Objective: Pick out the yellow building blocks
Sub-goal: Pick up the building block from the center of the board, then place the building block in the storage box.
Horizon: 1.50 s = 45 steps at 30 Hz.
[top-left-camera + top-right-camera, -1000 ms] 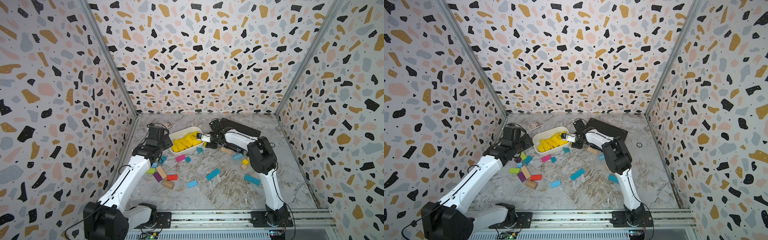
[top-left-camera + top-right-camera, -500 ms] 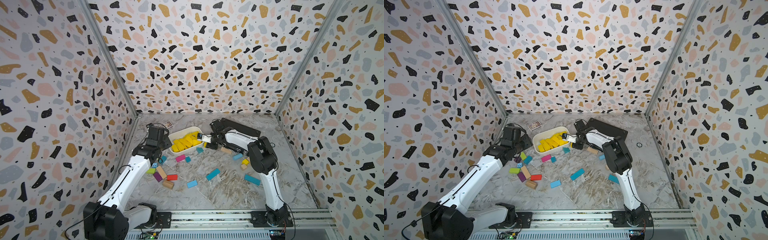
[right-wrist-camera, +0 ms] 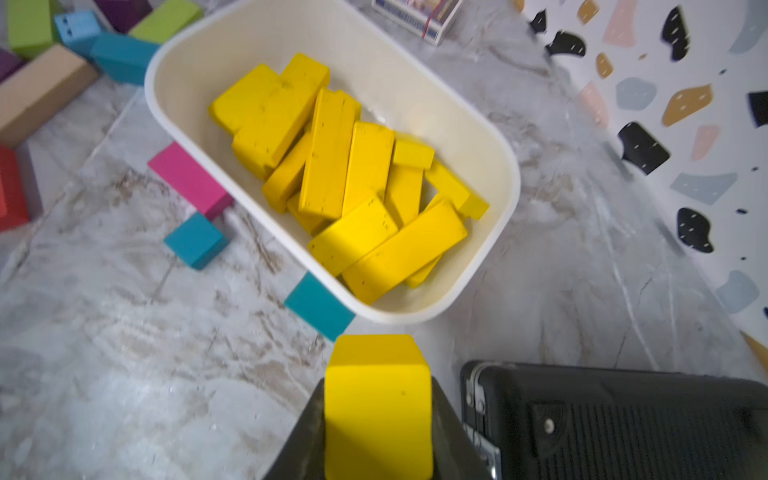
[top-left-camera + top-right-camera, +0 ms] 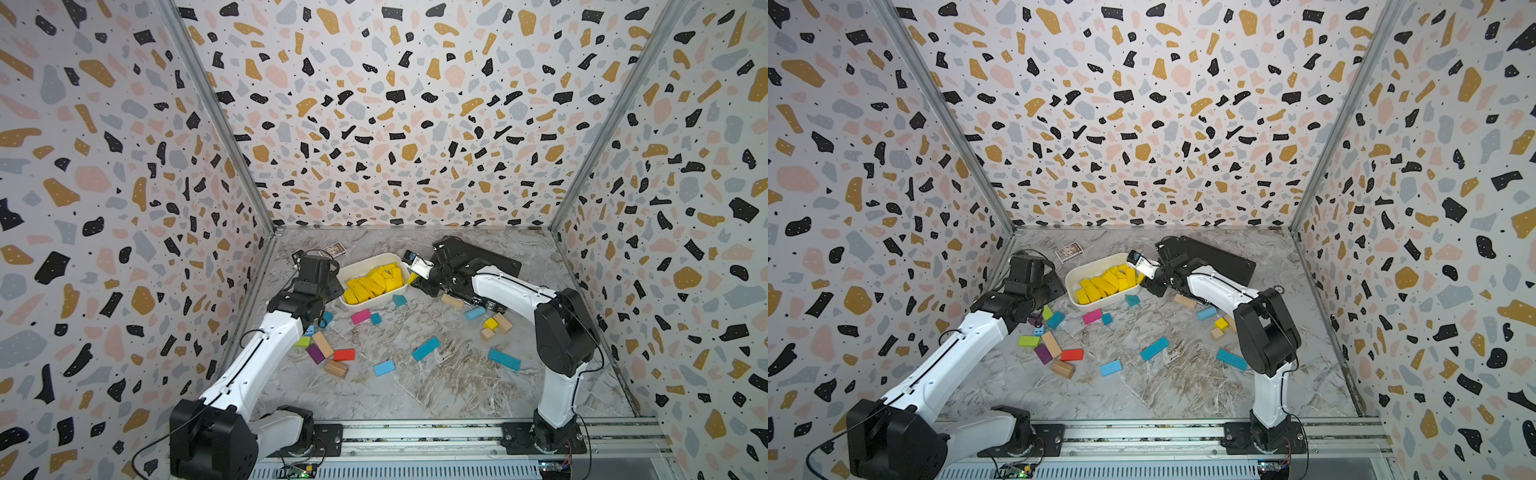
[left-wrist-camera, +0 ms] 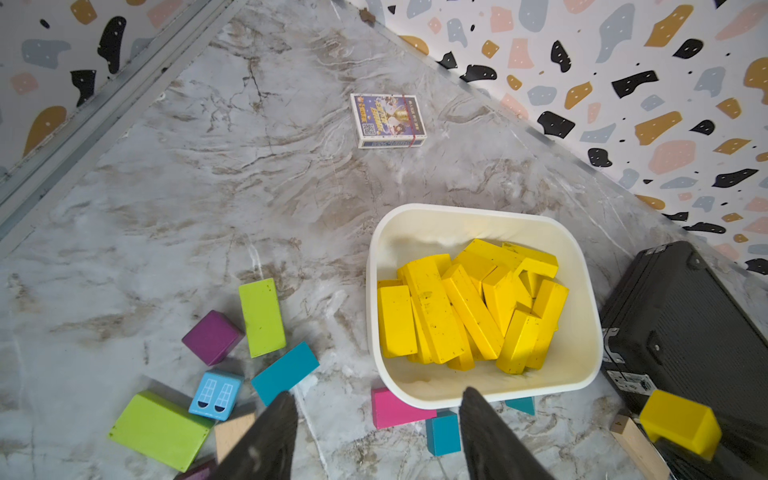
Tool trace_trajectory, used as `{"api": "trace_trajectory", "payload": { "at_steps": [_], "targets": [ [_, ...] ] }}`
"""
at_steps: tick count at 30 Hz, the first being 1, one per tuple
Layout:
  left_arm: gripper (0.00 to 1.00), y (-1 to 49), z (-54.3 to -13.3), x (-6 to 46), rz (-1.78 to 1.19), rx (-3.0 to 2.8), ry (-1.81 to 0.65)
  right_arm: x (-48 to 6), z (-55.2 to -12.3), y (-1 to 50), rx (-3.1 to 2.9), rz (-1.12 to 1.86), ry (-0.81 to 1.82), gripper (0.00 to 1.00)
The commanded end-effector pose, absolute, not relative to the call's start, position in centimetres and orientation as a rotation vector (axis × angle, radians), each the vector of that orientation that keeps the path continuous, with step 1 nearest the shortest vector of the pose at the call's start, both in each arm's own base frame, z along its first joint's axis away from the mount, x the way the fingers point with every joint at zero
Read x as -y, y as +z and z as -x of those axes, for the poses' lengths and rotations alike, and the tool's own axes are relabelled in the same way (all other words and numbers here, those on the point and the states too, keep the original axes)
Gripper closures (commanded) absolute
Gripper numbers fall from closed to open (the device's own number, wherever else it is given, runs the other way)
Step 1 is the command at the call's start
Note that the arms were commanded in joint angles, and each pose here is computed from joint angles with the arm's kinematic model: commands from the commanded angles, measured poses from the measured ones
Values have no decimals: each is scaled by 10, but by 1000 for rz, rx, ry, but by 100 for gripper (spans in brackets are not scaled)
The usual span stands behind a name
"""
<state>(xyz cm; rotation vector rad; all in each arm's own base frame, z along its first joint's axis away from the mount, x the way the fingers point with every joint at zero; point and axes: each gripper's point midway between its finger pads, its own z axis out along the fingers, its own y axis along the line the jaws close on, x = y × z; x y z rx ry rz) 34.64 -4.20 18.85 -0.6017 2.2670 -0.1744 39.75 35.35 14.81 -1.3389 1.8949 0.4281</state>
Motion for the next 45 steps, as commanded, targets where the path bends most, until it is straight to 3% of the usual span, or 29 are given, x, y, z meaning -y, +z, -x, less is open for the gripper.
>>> {"api": "trace_trajectory", "payload": {
  "at_steps": [1,10,17,24,28,32,40,45],
  "targets": [
    [37,196,-354,37,635,-2211,-173,-389,-409,157,-1910,1211,480,85],
    [37,192,-343,30,649,-2204,-146,-431,-427,128,-1985,1149,495,78],
    [35,196,-344,19,653,-2185,-72,-428,-426,123,-1981,1195,438,49],
    [35,204,-339,13,662,-2154,-64,-413,-412,170,-1936,1185,434,39],
    [35,204,-335,11,674,-2139,-67,-371,-398,199,-1957,1073,363,39],
    [35,196,-335,12,691,-2138,-75,-293,-387,207,-2149,735,180,39],
    [35,191,-341,13,715,-2140,-79,-146,-320,168,-2480,-29,-77,41],
    [35,185,-342,16,733,-2151,-102,-99,-286,138,-2616,-307,-183,40]
  ]
}}
